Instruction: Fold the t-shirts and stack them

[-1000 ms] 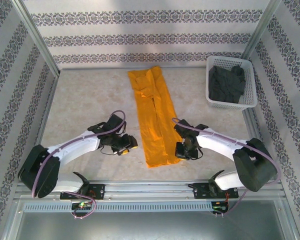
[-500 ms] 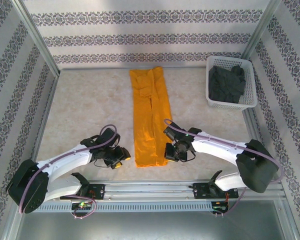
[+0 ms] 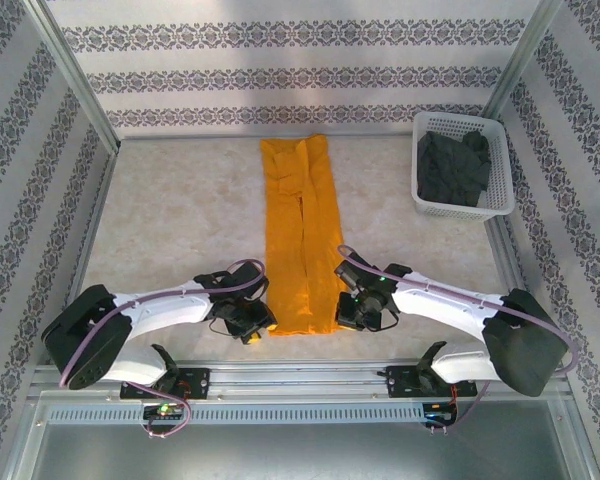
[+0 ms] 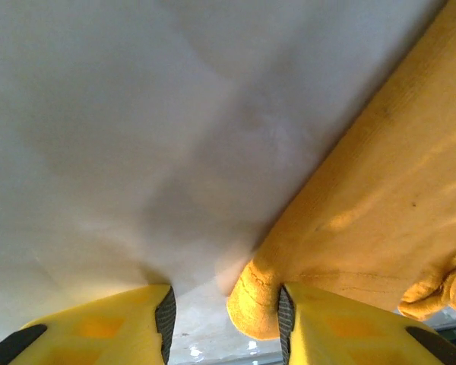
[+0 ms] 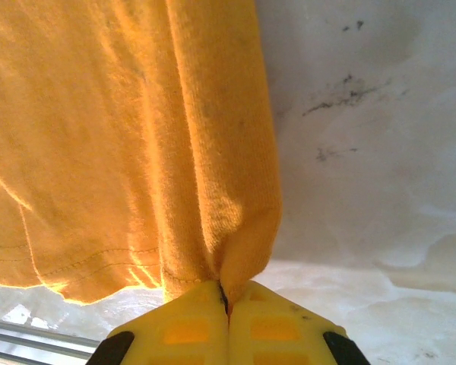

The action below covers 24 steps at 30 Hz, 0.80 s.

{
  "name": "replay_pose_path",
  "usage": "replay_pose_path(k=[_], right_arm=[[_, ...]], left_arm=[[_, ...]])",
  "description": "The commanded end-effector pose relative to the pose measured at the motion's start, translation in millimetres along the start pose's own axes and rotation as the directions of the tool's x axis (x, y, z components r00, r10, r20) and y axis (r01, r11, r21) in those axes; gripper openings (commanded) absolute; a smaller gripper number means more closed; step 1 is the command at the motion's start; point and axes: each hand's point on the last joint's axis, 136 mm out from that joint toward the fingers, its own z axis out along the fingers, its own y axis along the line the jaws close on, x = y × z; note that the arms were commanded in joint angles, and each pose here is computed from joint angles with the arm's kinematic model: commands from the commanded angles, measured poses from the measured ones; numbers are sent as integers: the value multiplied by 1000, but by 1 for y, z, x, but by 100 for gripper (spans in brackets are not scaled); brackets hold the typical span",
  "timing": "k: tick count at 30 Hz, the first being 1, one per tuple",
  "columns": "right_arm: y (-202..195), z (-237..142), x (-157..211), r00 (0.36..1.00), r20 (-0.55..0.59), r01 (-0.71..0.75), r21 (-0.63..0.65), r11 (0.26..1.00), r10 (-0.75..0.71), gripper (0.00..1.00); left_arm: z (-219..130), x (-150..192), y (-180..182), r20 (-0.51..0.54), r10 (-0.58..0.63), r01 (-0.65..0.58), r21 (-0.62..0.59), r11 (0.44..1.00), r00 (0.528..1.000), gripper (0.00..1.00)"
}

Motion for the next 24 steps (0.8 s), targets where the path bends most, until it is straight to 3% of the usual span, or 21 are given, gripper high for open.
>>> replay_pose_path(k=[1, 7, 16, 19, 24], right_arm=[[-3, -1, 7, 1000, -20, -23, -13, 1000, 23, 0], [-4, -1, 5, 1000, -20, -24, -15, 1000, 23, 0], [-2, -5, 3, 1000, -13, -19, -20, 1000, 19, 0], [-5, -10, 7, 1000, -7, -13, -23, 1000, 13, 0], [5, -29, 6, 1000, 23, 14, -56, 998, -12, 0]], left_arm=[[14, -6, -61, 41, 59, -66, 186, 980, 997, 41], [12, 5, -72, 24, 81, -84, 162, 983, 996, 39], [4, 7, -42, 36, 88, -90, 71, 993, 995, 0], [-9, 11, -29, 42, 110, -112, 37, 993, 993, 0], [-29, 15, -32, 69, 132, -139, 106, 985, 989, 0]])
